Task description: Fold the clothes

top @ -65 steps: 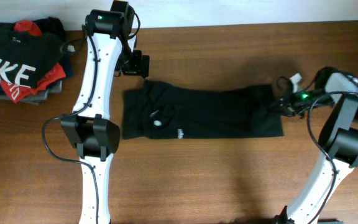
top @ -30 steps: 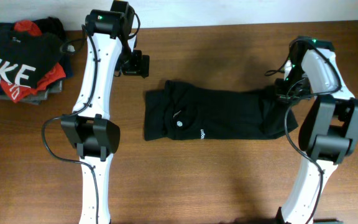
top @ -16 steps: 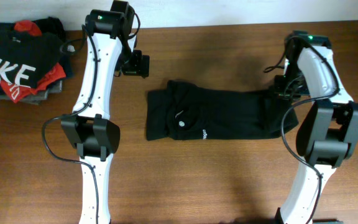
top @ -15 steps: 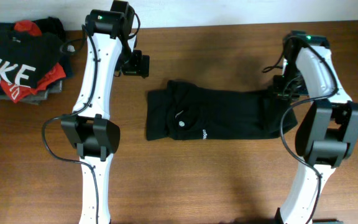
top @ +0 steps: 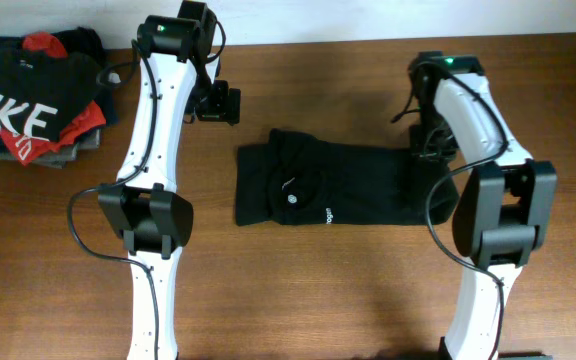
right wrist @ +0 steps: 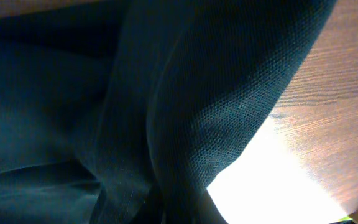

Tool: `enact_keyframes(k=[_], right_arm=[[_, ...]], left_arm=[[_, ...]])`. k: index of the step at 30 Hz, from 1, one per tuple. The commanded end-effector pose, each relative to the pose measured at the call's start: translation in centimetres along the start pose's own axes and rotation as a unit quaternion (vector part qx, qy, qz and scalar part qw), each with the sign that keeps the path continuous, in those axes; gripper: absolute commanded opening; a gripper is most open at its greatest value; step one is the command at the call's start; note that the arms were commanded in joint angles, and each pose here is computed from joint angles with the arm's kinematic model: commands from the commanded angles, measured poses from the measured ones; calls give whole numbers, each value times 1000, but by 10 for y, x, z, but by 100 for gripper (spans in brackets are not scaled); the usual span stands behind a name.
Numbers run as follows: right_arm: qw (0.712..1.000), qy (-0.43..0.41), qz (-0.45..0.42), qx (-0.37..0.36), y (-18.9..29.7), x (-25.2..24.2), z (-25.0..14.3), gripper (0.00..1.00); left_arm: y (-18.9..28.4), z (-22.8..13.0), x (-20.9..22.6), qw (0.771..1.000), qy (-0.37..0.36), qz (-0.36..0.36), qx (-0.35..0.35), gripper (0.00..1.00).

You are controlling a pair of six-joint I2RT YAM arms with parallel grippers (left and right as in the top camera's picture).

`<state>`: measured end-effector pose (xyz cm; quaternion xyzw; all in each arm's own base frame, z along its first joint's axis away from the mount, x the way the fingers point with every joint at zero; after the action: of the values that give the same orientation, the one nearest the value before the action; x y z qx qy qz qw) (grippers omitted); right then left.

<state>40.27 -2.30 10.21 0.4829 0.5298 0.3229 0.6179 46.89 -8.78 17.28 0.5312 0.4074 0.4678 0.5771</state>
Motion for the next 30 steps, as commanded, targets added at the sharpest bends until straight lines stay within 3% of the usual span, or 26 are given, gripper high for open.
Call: enact_keyframes(k=[1,10,12,15,30], right_arm=[[999,9,-25,-31,18,9,-3,4],[998,37,-40,-23,10,41,-25,6],[998,42,-42,-25,9,49,-30,11],[998,51,-34,-26,10,63,-36,29],[998,5,-14,-57,46,71,-42,33]], left_arm=[[1,0,-2,1000,0,-4,0,99],[1,0,-2,1000,0,-4,0,99],[1,0,-2,1000,0,-4,0,99],[1,0,-2,1000,0,-4,0,99],[1,0,-2,1000,0,-4,-1,99]])
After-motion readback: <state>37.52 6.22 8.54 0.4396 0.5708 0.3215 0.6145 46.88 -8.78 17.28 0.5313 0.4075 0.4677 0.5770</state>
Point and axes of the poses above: each gripper's point midway between its finger pads, its own y axis back along the fingers, its own x axis along the line the jaws close on, z = x × y, the point moved 3 cm from there along y, back along the fingers, and after that the axes turned 10 degrees about -y, right-handed, at the moved point
